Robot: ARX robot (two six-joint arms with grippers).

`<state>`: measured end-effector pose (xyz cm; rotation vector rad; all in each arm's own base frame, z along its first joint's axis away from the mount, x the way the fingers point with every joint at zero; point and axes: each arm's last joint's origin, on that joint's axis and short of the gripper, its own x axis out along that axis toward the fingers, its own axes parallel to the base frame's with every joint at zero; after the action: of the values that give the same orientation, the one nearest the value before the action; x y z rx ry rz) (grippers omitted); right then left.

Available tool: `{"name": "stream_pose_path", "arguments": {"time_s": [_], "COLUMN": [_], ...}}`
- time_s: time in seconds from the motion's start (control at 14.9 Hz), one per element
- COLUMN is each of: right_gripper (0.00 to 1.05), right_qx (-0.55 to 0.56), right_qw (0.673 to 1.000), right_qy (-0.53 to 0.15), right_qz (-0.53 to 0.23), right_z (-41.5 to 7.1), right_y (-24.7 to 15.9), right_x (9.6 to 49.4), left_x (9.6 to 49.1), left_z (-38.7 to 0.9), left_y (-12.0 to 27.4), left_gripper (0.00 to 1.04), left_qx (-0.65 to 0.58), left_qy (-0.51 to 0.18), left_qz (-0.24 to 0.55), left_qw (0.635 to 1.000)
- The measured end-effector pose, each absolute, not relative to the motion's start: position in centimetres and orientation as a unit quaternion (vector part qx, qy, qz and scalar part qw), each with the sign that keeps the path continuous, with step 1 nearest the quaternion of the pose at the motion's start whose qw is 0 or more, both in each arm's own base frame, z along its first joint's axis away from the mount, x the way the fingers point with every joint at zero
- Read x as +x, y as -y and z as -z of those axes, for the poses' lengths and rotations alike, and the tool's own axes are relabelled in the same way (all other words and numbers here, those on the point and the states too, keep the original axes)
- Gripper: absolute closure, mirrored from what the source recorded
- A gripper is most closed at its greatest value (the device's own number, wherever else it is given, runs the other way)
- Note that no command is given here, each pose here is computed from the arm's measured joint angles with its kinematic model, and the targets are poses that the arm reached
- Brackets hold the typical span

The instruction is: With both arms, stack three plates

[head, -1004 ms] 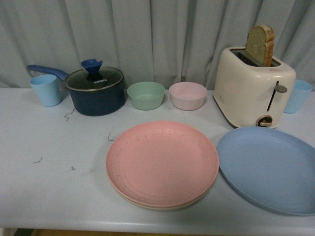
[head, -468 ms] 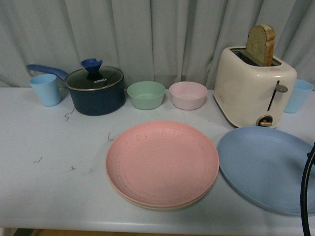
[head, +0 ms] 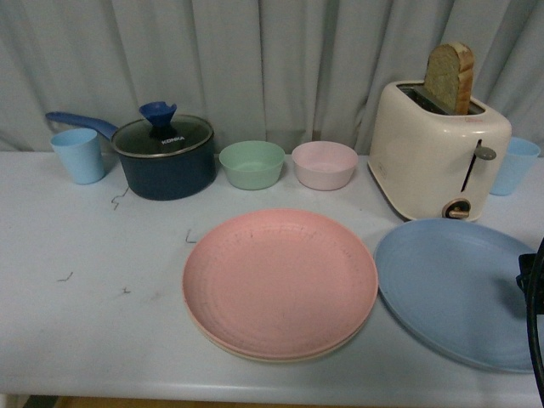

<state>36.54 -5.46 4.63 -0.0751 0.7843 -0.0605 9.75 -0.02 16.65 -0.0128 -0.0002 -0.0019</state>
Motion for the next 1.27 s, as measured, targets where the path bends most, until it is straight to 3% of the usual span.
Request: {"name": "stream_pose_path", "arguments": {"time_s": [0.13, 0.27, 0.33, 0.47, 0.6, 1.0, 1.27], "right_gripper": [0.12, 0.33, 0.68, 0.87, 1.00, 1.02, 1.02], "right_qx": [-0.029, -0.030, -0.033, -0.023, 0.004, 0.046, 0.067], "right_qw": [0.925, 0.926, 0.927, 0.929, 0.929, 0.943, 0.965], "right_qy": [-0.378, -0.374, -0.372, -0.367, -0.366, -0.327, -0.252], "right_qz": [0.040, 0.041, 0.044, 0.050, 0.045, 0.037, -0.040], "right_z": [-4.0, -3.6, -3.3, -3.8, -4.7, -11.3, -16.3], "right_y": [5.5, 5.3, 5.1, 5.7, 6.0, 6.7, 3.2], "right_x": [36.9, 37.0, 36.5, 35.7, 33.8, 26.9, 26.2], "left_x": [9.8, 9.8, 9.8, 9.8, 9.8, 9.8, 9.8], "left_z": [-16.6, -16.7, -16.6, -16.7, -16.7, -16.7, -16.7], "left_y": [0.0, 0.0, 0.0, 0.0, 0.0, 0.0, 0.0], "left_gripper": [0.07, 0.07, 0.07, 0.07, 0.07, 0.07, 0.07], "left_qx": [-0.006, -0.006, -0.006, -0.007, -0.006, -0.006, -0.007], "left_qy": [0.000, 0.000, 0.000, 0.000, 0.000, 0.000, 0.000], "left_qz": [0.001, 0.001, 0.001, 0.001, 0.001, 0.001, 0.001], "left_qw": [1.000, 1.000, 1.000, 1.000, 1.000, 1.000, 1.000]}}
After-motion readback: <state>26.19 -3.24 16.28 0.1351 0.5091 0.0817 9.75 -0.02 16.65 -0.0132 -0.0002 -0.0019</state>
